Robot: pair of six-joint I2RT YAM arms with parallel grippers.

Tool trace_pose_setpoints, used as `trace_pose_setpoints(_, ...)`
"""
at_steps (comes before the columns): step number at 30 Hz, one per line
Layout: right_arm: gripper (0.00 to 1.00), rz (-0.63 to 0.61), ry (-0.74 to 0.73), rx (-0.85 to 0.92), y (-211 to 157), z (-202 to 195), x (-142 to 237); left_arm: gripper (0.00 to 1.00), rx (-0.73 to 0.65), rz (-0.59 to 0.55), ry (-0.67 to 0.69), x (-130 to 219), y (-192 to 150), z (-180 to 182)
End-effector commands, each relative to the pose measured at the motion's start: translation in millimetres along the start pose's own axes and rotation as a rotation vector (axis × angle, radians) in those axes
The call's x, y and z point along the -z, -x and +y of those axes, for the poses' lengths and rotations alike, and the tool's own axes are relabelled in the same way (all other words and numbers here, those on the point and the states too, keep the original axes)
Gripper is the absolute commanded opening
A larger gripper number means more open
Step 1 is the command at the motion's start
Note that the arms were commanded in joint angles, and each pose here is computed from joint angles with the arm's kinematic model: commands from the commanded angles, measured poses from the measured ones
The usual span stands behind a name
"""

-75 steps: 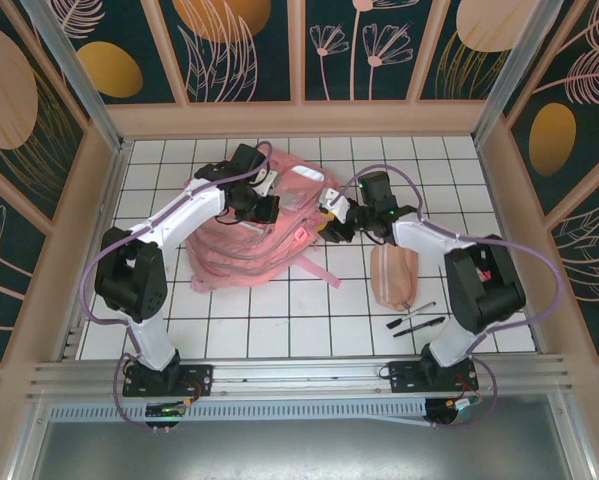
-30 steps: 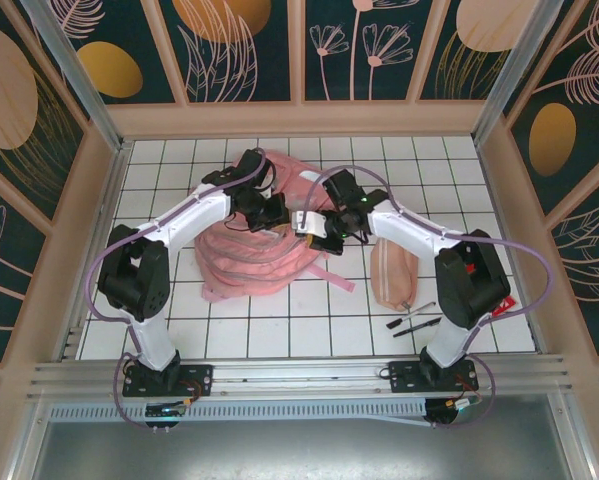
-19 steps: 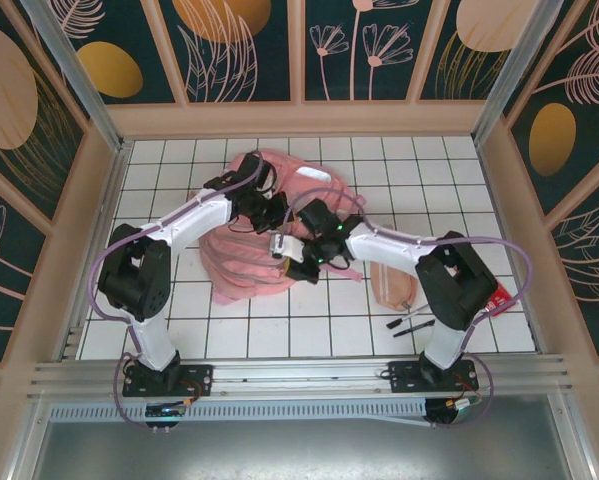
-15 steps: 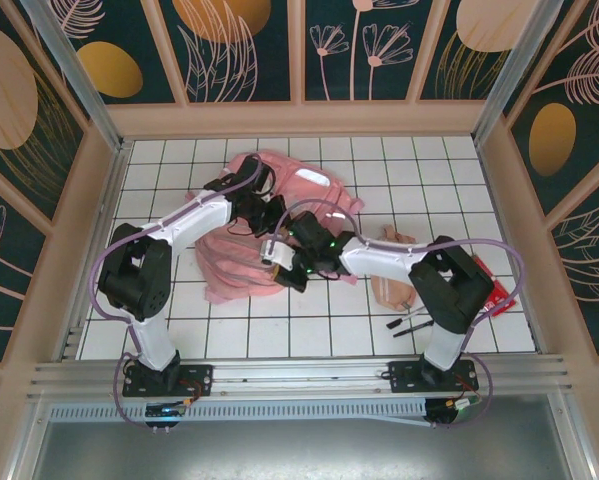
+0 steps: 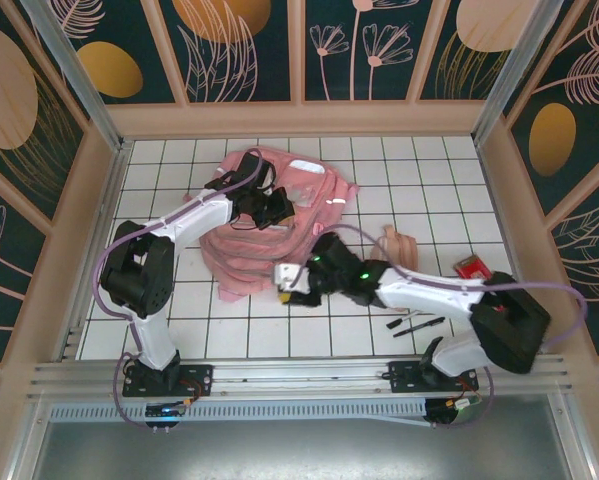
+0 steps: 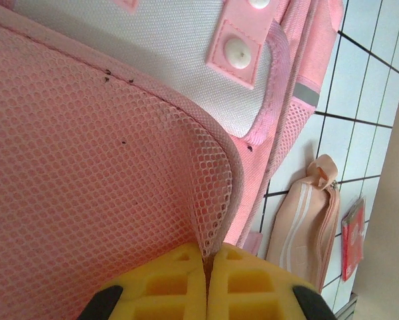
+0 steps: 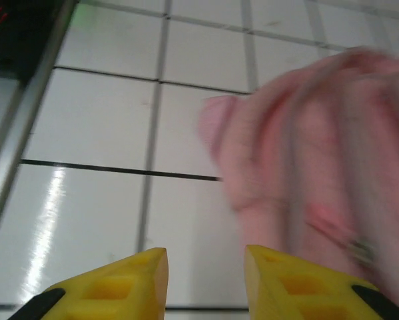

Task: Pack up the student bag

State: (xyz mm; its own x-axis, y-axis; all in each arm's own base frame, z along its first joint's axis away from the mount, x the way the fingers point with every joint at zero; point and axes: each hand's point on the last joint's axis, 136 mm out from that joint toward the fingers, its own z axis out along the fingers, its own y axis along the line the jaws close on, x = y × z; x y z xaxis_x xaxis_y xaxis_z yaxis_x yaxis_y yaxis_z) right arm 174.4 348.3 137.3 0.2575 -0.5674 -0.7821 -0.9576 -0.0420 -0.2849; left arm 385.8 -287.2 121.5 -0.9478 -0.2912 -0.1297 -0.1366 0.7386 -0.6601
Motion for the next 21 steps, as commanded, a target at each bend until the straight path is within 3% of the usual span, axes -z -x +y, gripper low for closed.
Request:
trace_pose_setpoints(1,0.38,-0.023,-0.149,0.182,-11.4,-27.1,33.8,0.0,-0.034,-0.037,-0.055,6.4,10.0,-13.4)
trace_pose_setpoints(4,0.41,-0.02,-0.343,0.261,-22.3,-69.0,55.7,0.0,-0.044,-0.015,-0.046,5.2,6.9,-12.4)
trace_pose_setpoints(7,0.41,0.033,-0.333,0.315,-35.9,-87.6,48.4,0.0,-0.035,0.005,-0.067,6.4,2.5,-16.4)
trace_pose_setpoints(14,0.42,-0.003,-0.301,0.343,-33.1,-101.5,14.7,0.0,-0.035,0.021,-0.066,9.6,-1.3,-17.0)
trace_pose_setpoints(21,0.41,0.002,-0.527,0.399,-34.6,-125.6,-14.3,0.0,-0.001,0.033,-0.109,7.5,-3.8,-21.6)
